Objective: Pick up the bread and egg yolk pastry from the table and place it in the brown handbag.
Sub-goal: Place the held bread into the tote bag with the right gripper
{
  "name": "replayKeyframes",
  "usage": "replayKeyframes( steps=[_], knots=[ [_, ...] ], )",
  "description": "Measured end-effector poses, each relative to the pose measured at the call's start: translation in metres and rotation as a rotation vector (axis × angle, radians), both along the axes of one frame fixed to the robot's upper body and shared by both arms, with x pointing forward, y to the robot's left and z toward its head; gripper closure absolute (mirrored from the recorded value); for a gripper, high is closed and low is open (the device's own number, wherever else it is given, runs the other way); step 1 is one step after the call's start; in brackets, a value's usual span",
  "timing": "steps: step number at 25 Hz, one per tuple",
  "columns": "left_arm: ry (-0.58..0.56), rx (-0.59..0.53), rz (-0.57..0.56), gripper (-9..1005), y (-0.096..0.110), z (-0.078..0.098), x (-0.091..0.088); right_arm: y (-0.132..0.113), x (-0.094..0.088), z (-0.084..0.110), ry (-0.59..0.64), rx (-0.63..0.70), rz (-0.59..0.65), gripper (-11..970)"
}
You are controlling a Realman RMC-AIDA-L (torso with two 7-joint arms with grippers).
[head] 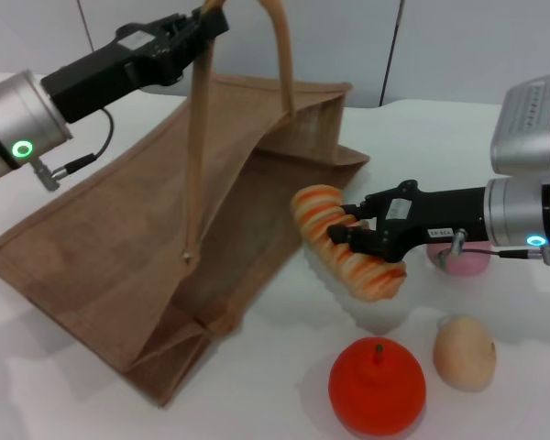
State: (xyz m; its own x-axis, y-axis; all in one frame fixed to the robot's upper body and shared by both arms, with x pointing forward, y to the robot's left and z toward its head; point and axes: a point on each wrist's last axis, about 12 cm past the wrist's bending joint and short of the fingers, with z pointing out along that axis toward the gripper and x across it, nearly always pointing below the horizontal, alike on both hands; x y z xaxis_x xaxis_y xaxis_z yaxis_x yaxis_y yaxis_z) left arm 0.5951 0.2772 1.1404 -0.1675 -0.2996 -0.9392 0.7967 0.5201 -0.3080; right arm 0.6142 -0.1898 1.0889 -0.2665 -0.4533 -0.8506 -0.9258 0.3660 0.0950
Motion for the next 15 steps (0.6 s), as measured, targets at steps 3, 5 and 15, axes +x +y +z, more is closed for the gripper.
replayKeyframes(
  steps=[3,5,15],
  knots=[
    [-0.016,-0.011,-0.033,880,-0.006,0.006,0.002,0.008,0.004,0.004,-0.013,-0.006,0.017,640],
    [-0.030,-0.018,-0.058,880,-0.011,0.010,0.004,0.014,0.007,0.008,-0.021,-0.008,0.028,642],
    [-0.053,-0.044,-0.122,879,-0.029,0.022,0.012,0.040,0.029,0.025,-0.060,-0.031,-0.019,648]
  ],
)
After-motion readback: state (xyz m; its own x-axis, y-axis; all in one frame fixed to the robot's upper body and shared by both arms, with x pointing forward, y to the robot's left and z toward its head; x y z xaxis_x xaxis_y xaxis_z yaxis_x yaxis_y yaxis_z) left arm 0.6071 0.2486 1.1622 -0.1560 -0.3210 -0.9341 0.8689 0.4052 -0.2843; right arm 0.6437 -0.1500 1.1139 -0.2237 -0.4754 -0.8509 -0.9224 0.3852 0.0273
